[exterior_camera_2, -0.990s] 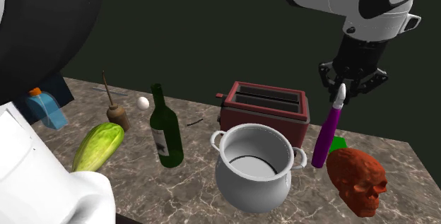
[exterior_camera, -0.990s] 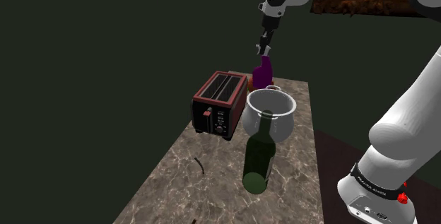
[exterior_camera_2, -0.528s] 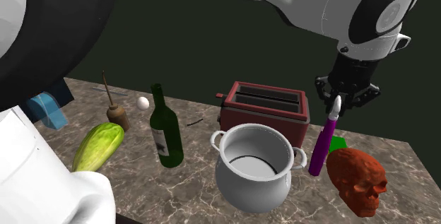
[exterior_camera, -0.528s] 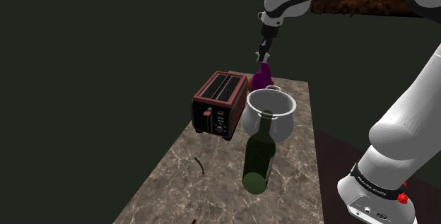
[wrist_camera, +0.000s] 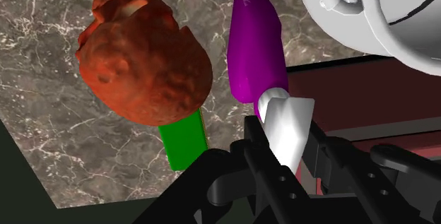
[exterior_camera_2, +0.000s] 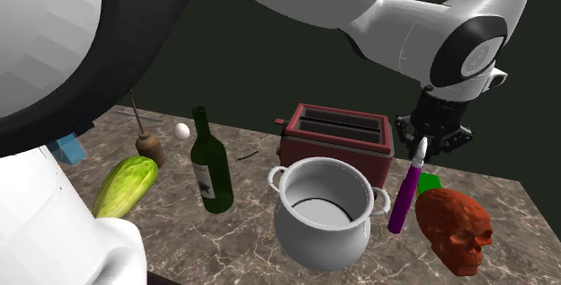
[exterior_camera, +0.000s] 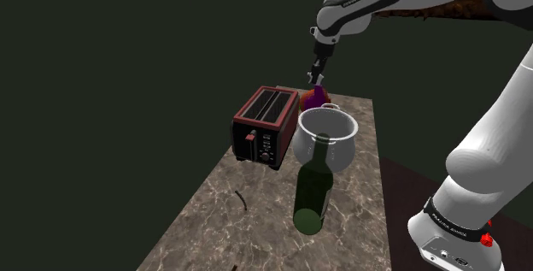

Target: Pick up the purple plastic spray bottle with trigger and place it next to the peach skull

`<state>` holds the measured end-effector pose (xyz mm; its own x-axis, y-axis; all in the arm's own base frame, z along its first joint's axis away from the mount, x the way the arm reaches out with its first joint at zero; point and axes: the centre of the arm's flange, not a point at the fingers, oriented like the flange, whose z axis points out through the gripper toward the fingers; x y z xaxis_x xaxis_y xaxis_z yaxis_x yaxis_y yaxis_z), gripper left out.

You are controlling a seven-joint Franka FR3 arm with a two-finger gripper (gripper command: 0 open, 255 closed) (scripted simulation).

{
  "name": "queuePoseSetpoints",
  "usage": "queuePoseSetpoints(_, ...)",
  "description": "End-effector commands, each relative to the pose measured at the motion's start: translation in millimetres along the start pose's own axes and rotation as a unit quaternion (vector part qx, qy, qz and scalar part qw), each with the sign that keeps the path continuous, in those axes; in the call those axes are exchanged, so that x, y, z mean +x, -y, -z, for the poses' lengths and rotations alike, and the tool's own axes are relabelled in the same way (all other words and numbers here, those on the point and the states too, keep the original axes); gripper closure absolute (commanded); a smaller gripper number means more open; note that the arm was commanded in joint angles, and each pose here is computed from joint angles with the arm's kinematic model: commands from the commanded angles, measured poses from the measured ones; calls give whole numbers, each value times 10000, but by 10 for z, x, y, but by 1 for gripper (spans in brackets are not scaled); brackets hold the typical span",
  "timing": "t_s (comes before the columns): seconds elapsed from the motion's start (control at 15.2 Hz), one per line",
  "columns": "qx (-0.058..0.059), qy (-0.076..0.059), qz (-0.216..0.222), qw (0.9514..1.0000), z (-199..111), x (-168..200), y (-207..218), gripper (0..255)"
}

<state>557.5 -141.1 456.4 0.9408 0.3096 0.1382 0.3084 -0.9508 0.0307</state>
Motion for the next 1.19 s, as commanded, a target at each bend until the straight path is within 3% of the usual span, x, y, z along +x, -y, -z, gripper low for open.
queuePoseSetpoints(0.0, -2, -3, 1, 10000, -94, -31, 6, 255)
queuePoseSetpoints(0.2, -2, -3, 1, 10000, -240, -52, 10, 255)
queuePoseSetpoints(0.73, -2, -3, 1, 10000, -240, -52, 10, 255)
queuePoseSetpoints(0.79, -2, -3, 1, 10000, -240, -52, 10, 0)
queuePoseSetpoints(1.12, -2, -3, 1, 10000, -240, -52, 10, 0)
